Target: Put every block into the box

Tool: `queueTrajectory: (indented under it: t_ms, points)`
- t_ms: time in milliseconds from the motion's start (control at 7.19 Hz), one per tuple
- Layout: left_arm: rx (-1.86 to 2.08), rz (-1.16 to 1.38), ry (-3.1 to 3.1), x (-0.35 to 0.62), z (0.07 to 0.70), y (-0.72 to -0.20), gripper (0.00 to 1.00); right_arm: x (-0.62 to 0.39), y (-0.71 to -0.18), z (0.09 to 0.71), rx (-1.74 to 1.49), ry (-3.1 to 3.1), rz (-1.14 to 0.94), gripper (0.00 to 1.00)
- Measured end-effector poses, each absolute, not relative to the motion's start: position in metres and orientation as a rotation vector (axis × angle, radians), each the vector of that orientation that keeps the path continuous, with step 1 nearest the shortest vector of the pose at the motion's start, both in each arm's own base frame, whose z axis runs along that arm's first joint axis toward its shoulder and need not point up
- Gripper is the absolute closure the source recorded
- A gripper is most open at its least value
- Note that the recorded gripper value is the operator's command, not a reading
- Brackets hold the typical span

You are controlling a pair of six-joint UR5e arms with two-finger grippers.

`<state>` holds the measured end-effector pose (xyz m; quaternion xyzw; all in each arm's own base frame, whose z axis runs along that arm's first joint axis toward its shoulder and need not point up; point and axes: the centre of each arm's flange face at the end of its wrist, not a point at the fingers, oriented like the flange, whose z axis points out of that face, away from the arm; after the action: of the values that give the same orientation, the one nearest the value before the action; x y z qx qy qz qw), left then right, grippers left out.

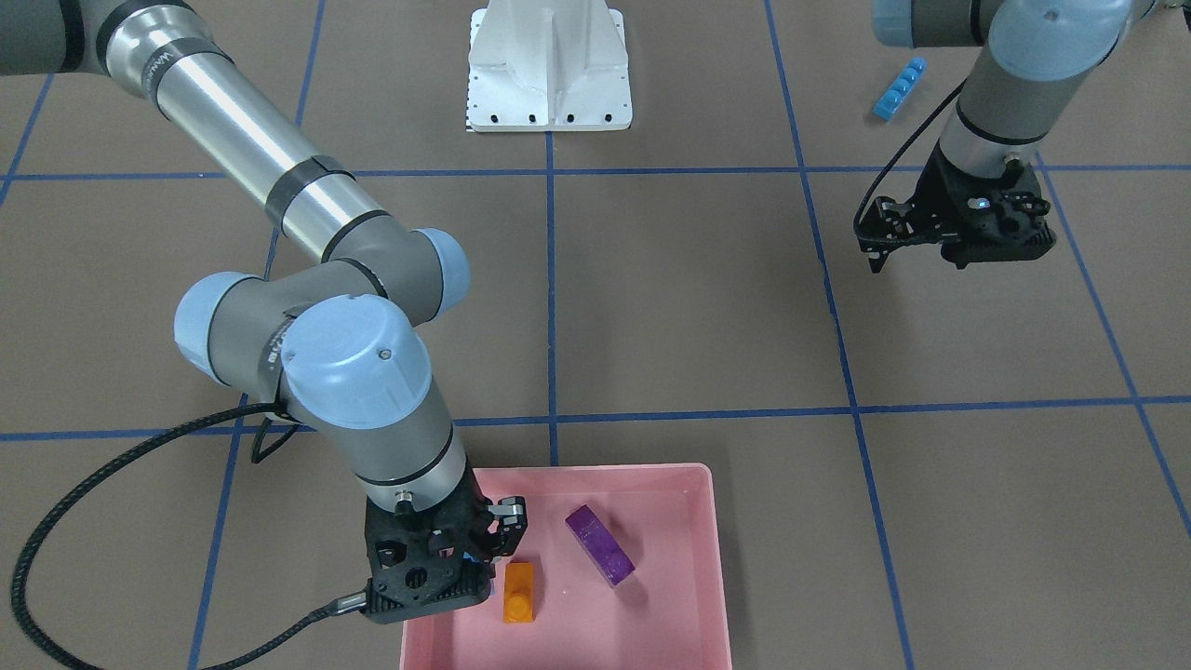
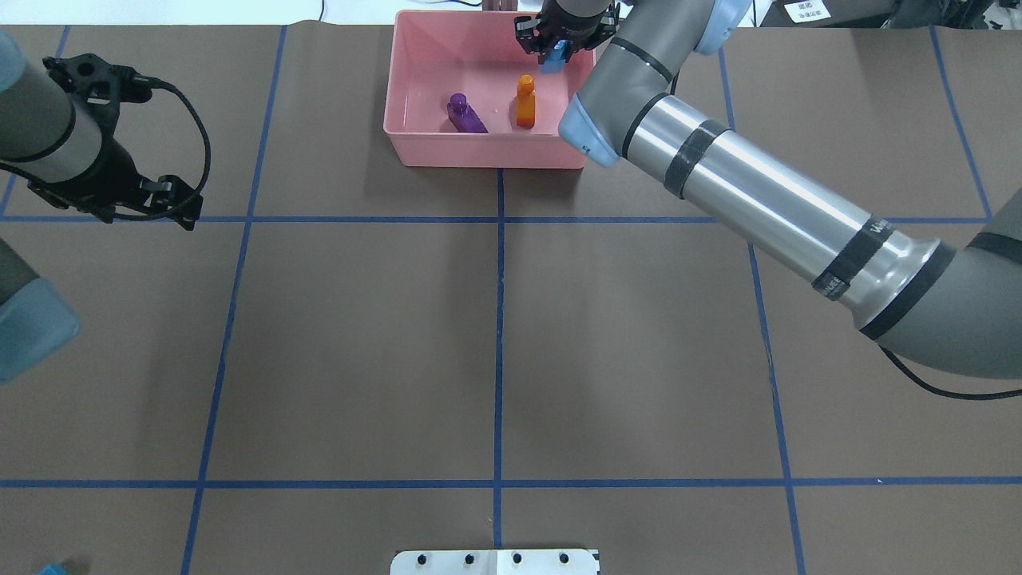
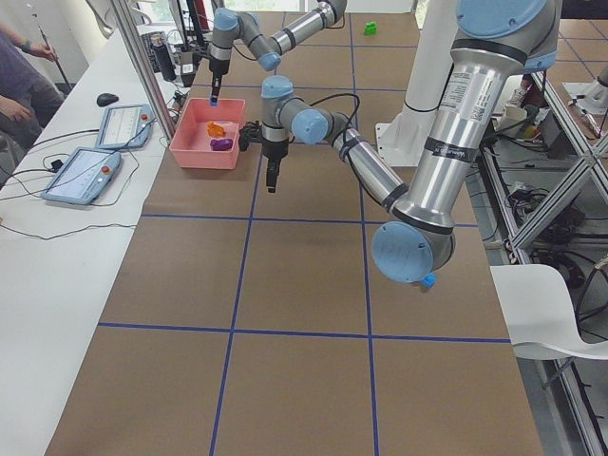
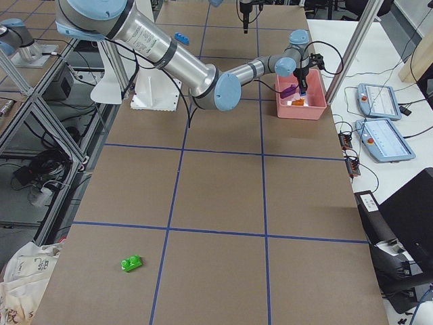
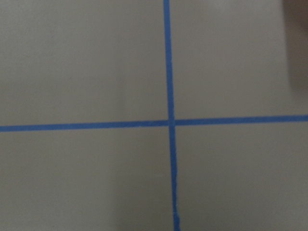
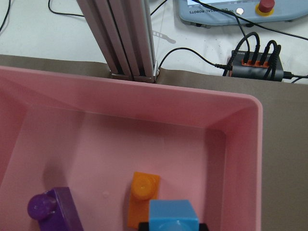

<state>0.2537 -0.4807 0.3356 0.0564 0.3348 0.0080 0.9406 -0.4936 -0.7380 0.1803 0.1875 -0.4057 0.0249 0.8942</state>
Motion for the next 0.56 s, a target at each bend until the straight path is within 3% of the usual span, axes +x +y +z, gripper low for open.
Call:
queueTrajectory:
  t_ms: [139, 556]
  points:
    - [0.102, 0.046, 0.685, 0.252, 0.343, -0.462, 0.00, -0.503, -0.733, 0.177, 0.395, -0.846, 0.090, 0.02]
    - [0.047, 0.202, 0.680, 0.277, 0.363, -0.381, 0.00, -0.506, -0.731, 0.165, 0.372, -0.878, 0.157, 0.01]
